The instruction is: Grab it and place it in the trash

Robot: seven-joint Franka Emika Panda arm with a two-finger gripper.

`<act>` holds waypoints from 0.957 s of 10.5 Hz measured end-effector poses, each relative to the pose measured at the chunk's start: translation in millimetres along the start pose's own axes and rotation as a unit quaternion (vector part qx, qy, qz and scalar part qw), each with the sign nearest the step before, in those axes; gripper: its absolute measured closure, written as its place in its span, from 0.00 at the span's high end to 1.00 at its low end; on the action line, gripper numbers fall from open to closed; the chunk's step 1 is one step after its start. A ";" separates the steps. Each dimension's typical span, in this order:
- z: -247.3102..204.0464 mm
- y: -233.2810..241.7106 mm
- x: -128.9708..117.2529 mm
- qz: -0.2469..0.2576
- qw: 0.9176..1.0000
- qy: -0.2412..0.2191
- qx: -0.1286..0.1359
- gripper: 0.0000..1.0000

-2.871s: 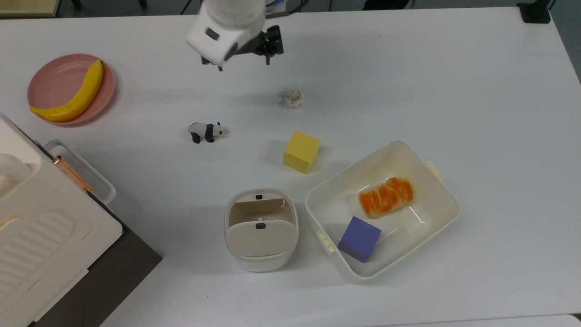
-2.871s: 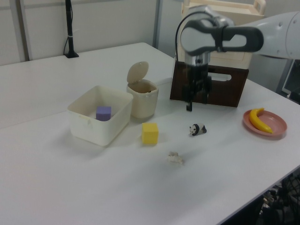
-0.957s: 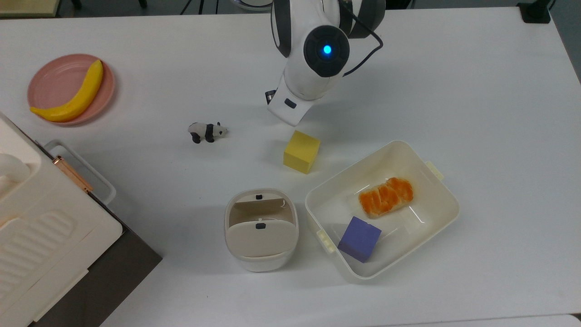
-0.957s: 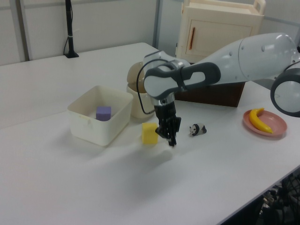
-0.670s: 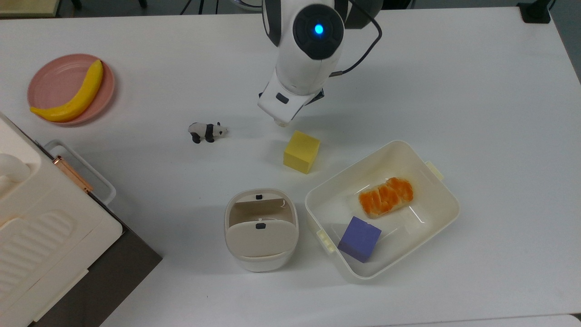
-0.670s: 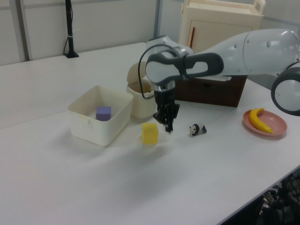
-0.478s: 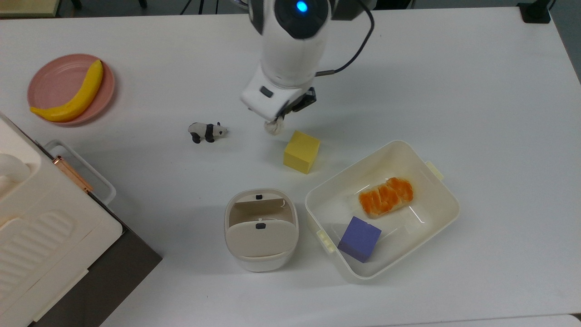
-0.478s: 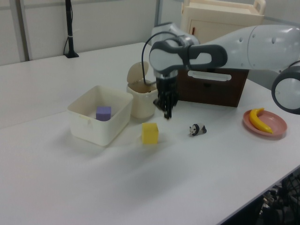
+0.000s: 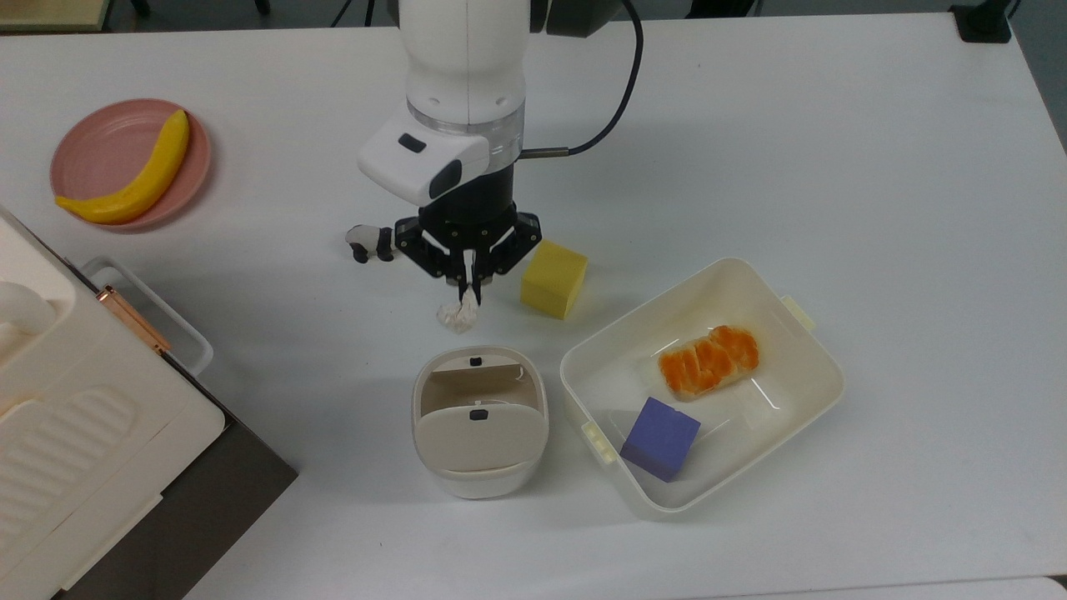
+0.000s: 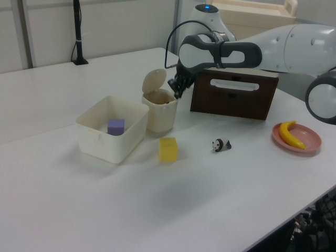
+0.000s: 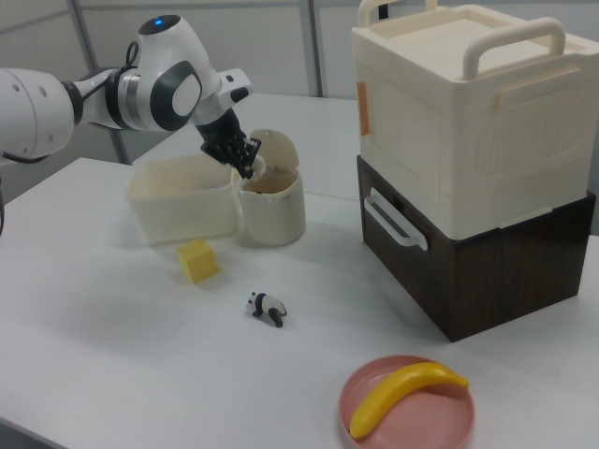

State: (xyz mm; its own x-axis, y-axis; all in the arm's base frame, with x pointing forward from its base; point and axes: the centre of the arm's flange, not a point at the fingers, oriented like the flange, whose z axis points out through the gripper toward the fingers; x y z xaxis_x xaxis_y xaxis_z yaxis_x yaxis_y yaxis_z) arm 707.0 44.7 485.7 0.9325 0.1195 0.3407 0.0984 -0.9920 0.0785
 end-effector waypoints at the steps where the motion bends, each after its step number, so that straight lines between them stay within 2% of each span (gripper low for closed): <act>1: -1.6 1.5 5.8 0.001 1.000 0.028 -0.001 0.12; 2: 2.5 1.0 9.7 0.001 0.999 0.048 -0.001 0.14; 3: 11.7 -0.2 13.1 0.000 0.998 0.067 -0.002 0.22; 5: 33.2 -4.6 14.6 -0.008 0.997 0.080 -0.005 0.50; 8: 35.1 -10.2 15.2 -0.032 0.996 0.081 -0.021 0.96; 9: 33.0 -8.5 14.3 -0.031 0.996 0.075 -0.021 1.00; 10: 28.6 -6.5 11.8 -0.029 0.998 0.060 -0.022 1.00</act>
State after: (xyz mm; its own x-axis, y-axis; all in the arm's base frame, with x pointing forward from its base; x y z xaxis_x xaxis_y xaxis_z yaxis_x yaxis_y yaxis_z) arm 727.3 51.4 462.4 0.8776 0.1830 0.4432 0.1332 -0.9810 0.1414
